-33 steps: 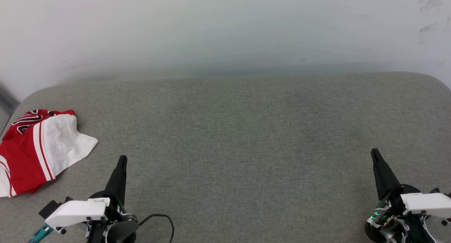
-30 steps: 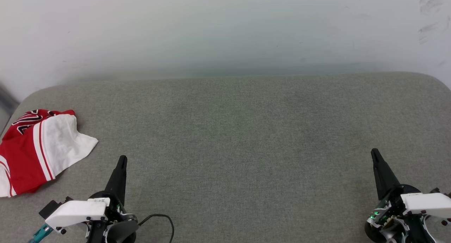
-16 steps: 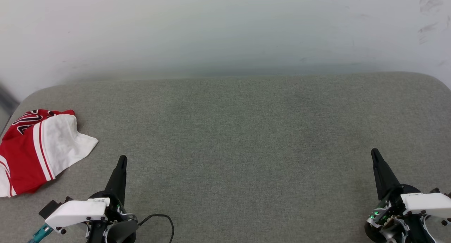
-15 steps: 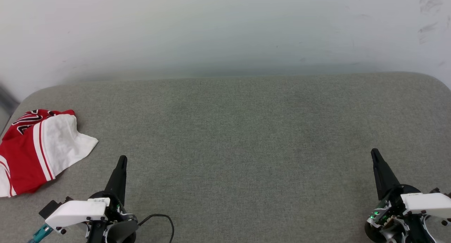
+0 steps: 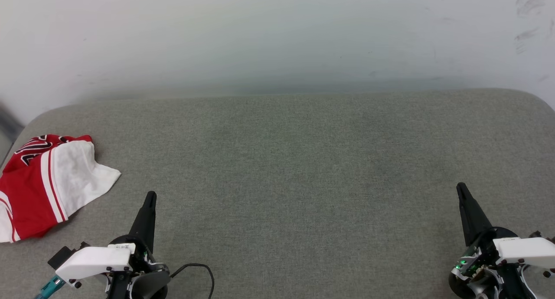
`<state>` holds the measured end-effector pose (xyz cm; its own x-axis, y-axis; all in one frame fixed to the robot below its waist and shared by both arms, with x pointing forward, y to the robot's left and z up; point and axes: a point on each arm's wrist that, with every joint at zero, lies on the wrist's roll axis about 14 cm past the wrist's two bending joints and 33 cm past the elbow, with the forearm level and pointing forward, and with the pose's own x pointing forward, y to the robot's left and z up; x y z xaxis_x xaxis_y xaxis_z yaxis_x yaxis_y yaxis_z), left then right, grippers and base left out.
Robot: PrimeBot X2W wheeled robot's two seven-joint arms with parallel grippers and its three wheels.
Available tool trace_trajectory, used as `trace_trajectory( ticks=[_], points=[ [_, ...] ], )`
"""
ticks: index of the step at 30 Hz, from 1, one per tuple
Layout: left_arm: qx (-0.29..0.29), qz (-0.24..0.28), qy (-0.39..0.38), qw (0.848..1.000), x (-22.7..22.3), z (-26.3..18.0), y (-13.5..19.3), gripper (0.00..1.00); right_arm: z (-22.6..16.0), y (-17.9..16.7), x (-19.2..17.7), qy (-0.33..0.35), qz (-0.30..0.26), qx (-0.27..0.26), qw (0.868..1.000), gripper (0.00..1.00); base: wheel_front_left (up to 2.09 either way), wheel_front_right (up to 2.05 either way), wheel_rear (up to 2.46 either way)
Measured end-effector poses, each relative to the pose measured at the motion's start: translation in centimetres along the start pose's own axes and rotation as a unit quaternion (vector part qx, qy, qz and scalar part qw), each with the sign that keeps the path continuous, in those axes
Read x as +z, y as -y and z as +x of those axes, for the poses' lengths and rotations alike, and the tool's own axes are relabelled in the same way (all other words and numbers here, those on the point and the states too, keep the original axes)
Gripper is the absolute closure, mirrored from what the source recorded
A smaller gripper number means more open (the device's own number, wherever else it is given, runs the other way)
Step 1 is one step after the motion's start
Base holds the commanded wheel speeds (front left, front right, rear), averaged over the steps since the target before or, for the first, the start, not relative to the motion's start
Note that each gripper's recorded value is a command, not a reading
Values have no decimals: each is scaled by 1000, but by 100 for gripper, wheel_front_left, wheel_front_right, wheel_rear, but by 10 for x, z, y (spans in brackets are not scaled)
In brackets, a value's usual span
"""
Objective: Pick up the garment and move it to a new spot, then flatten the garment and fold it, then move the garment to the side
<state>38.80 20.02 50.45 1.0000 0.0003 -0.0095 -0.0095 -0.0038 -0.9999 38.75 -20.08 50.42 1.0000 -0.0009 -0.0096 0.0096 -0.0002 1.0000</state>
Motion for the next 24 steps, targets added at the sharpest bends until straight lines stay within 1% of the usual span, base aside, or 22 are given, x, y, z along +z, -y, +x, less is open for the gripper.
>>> trace_trajectory(
  ticks=[11,12,16,24],
  points=[
    [3,0,0,1000,0,-1,-2,100,-1,2,0,0,0,-3,1000,100,0,0,0],
    [10,-1,0,1000,-1,-2,-6,0,-3,7,0,0,1,-10,1000,0,0,0,0],
    [43,-4,1,999,-1,-13,-29,0,-14,29,1,3,2,-44,999,0,0,0,0],
    [39,9,17,999,2,-16,-26,0,-14,28,-1,9,-17,-41,999,0,0,0,0]
  ],
)
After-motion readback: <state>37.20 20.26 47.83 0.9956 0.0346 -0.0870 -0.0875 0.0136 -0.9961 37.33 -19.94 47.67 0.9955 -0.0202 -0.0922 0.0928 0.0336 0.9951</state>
